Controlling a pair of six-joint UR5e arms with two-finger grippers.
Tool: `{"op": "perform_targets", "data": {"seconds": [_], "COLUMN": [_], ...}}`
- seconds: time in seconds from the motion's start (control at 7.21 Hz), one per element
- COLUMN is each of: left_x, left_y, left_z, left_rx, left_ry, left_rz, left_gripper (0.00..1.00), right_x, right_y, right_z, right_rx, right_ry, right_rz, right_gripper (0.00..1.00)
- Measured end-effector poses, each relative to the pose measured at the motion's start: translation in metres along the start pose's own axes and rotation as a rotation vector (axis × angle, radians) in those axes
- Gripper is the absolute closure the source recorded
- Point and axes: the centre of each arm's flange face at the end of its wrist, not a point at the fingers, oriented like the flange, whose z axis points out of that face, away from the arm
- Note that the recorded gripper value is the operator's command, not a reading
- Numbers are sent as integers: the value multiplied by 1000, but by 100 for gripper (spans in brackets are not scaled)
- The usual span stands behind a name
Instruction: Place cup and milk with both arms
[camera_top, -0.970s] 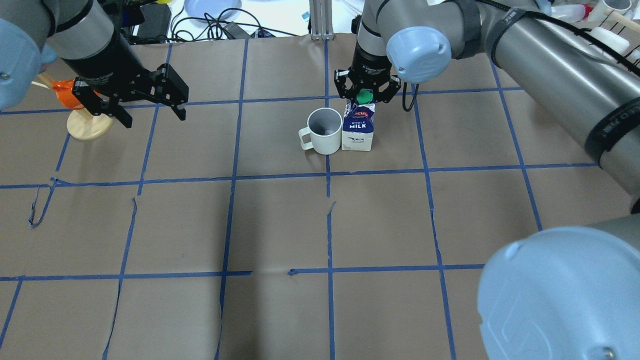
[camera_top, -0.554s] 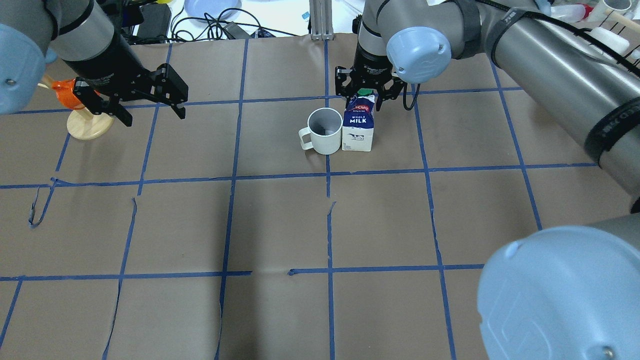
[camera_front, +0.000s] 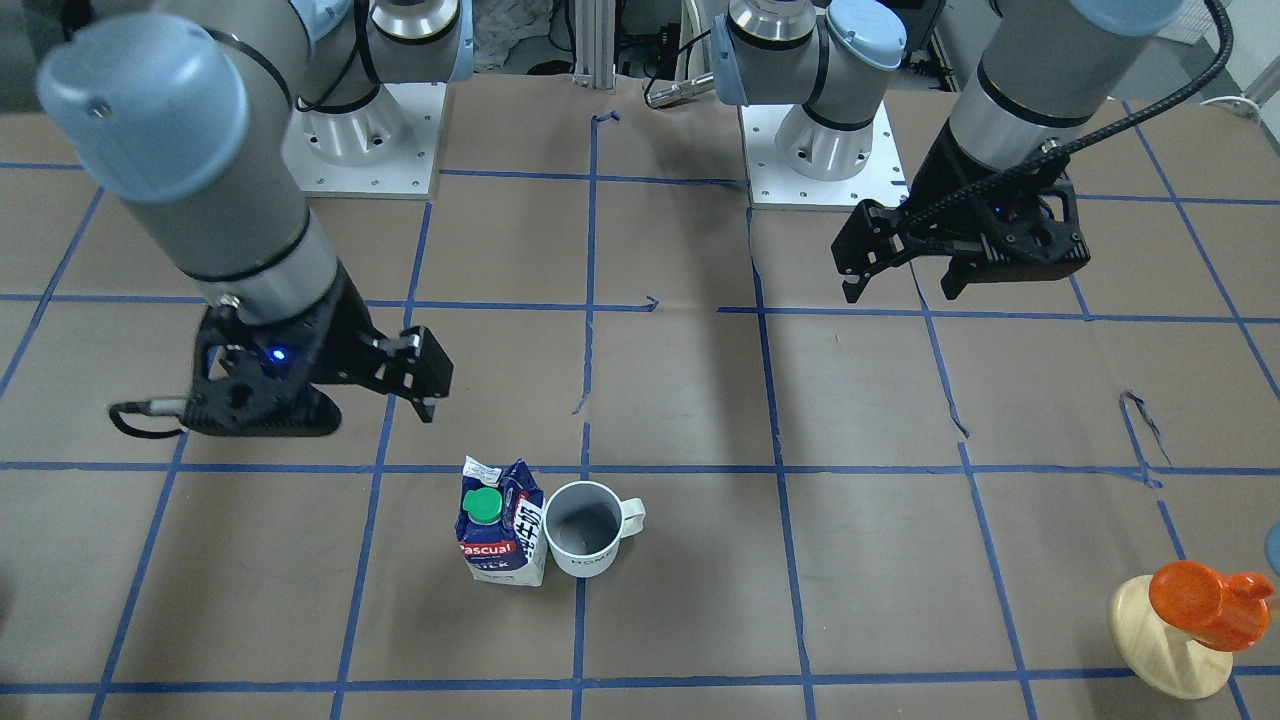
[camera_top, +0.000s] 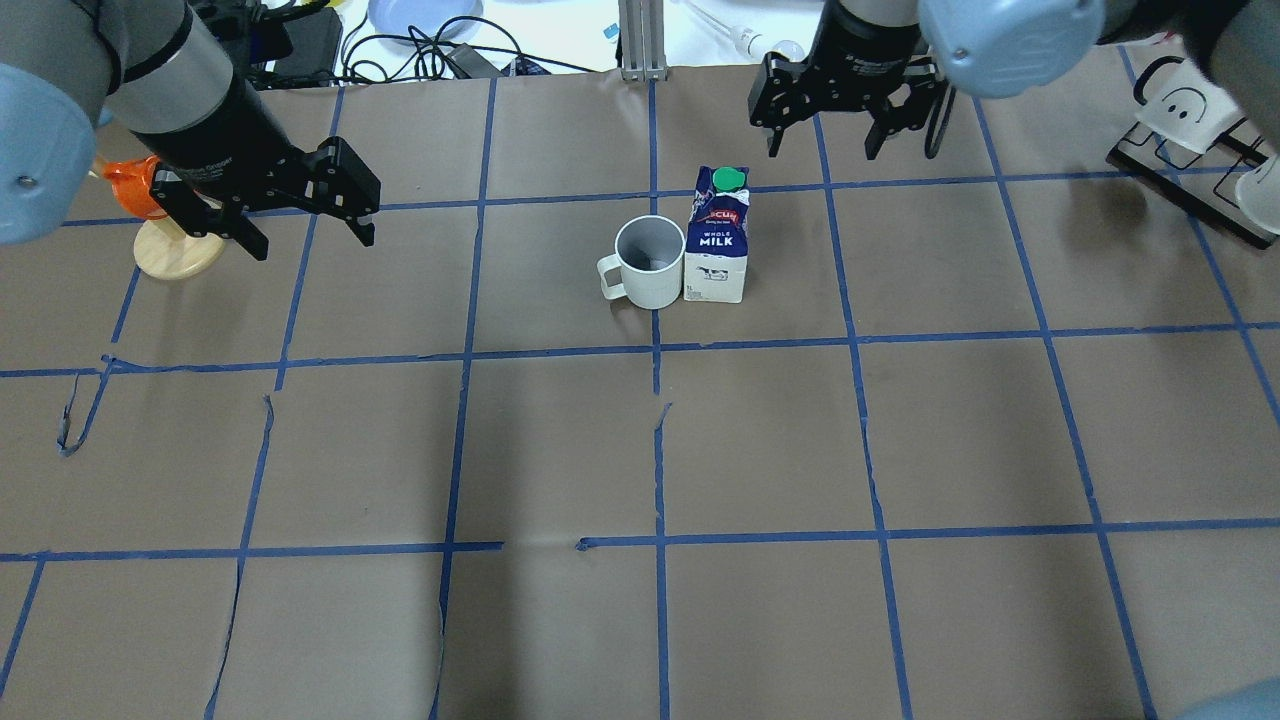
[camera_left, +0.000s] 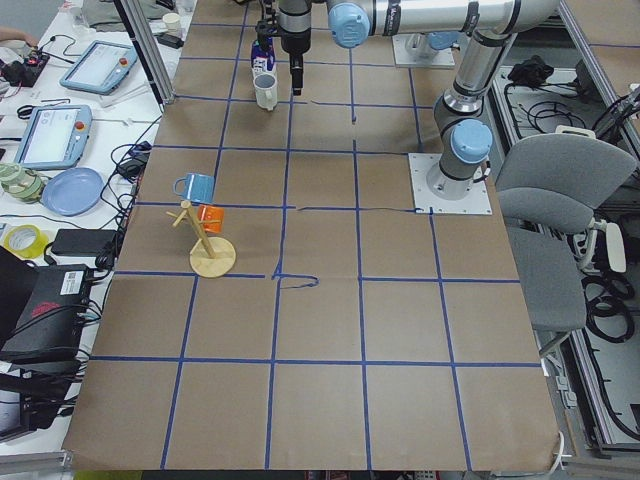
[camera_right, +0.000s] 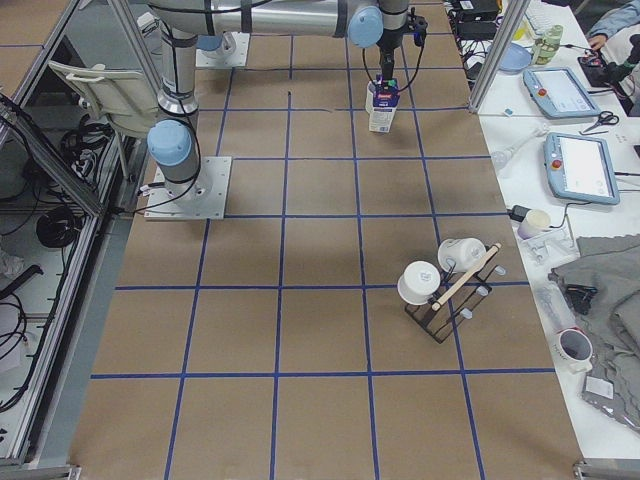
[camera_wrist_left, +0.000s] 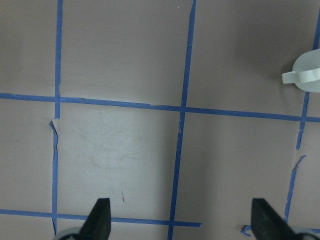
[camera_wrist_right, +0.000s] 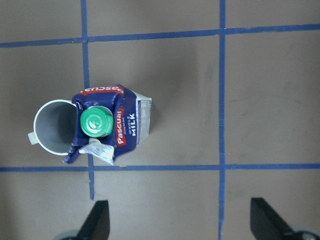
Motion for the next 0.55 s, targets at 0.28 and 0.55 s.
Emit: {"op": "perform_targets", "data": {"seconds": [0.28,0.55], "left_x": [-3,-6], "left_y": [1,3], "left_z": [-2,-4], "left_rx": [4,10], "left_ry": [-43,-70], "left_rz": [6,7], "left_gripper": [0,0], "right_x": [42,52], "right_y": [49,75], "right_z": [-32,-29], "right_rx": [14,17], "right_ry": [36,66], "right_rz": [-18,-12], "right_gripper": [0,0]}}
